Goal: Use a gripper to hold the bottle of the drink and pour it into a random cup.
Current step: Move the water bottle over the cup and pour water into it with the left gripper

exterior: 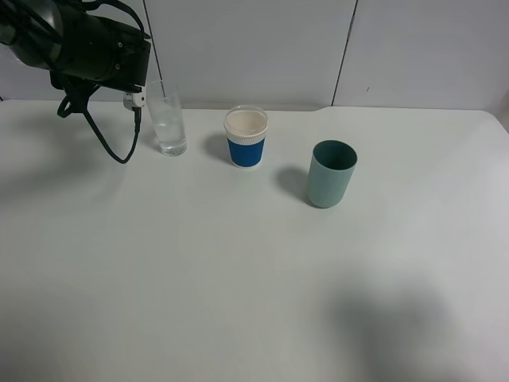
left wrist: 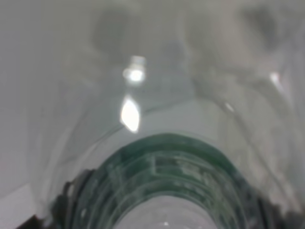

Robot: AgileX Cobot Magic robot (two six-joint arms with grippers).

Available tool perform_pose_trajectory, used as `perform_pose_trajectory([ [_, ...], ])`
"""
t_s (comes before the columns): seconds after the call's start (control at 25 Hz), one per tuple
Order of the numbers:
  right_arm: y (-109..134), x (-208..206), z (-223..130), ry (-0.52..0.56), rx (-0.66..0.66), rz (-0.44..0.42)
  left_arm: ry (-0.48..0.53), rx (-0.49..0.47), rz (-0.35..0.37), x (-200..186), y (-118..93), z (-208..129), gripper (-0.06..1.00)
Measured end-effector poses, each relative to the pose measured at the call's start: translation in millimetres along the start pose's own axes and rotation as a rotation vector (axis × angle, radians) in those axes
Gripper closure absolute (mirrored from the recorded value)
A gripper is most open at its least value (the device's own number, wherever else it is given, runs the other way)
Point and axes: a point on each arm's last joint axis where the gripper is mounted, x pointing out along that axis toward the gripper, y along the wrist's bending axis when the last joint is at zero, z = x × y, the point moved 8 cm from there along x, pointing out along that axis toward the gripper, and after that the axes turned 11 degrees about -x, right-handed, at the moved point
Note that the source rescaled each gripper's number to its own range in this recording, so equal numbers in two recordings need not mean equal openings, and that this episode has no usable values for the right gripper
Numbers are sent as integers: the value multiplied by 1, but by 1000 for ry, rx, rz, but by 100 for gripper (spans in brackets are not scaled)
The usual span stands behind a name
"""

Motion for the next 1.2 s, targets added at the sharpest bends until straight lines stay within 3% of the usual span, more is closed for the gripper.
perform_pose_trajectory([
  [1.2,0,0,0,0,0,0,-41,60,54,0,9,7,94],
])
